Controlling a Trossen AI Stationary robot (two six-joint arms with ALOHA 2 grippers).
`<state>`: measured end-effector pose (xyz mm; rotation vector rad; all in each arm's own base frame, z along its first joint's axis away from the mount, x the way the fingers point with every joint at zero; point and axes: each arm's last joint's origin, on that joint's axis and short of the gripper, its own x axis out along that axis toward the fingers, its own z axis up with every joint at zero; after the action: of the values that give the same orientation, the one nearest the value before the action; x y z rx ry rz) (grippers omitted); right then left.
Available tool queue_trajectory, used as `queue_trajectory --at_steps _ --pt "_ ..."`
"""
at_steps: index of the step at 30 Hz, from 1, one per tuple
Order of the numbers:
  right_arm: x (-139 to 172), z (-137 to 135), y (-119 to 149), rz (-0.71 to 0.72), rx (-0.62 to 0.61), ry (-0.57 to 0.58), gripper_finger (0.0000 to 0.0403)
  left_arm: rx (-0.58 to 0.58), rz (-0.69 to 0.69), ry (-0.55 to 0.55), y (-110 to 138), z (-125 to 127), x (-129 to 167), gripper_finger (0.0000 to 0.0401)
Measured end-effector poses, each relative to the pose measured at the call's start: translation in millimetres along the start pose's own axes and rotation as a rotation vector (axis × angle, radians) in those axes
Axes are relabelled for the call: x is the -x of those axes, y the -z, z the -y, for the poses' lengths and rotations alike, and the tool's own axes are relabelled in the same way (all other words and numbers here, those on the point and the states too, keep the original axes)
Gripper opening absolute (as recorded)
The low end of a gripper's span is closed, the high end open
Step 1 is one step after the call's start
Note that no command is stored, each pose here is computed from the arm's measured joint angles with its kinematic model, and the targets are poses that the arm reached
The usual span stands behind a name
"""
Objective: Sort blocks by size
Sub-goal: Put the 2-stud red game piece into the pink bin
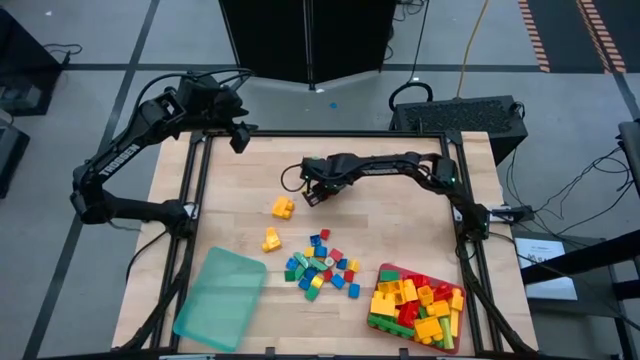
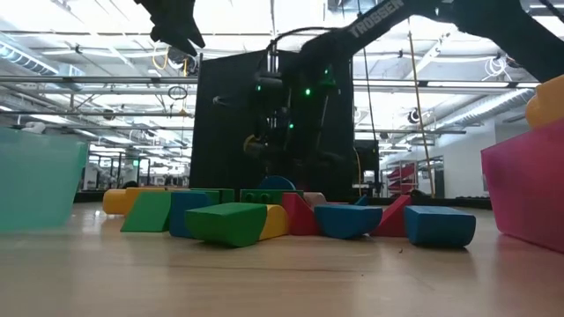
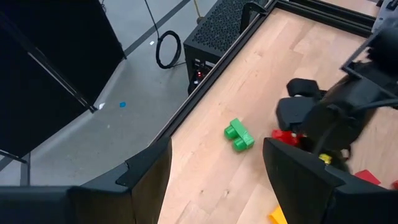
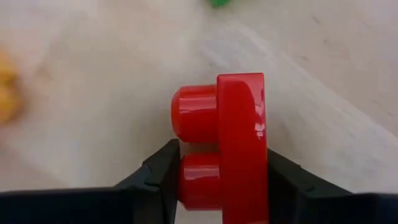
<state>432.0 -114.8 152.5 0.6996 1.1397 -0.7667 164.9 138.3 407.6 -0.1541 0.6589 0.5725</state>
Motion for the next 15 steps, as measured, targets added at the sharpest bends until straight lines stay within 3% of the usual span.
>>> queue_trajectory --at_steps 7,12,15 --pt "82.2 -1.9 12.6 0.028 0.048 -0.054 0.0144 -0.005 0.000 0.000 0.0 0.1 0.0 0.0255" --pt "173.1 -8.8 70.0 -0.010 0.081 -0.101 0.0144 -0.008 0.000 0.000 0.0 0.0 0.0 0.0255" --pt "215.1 -3.7 114.0 -0.065 0.014 -0.060 0.0144 -0.007 -0.001 0.000 0.1 0.1 0.0 0.0255"
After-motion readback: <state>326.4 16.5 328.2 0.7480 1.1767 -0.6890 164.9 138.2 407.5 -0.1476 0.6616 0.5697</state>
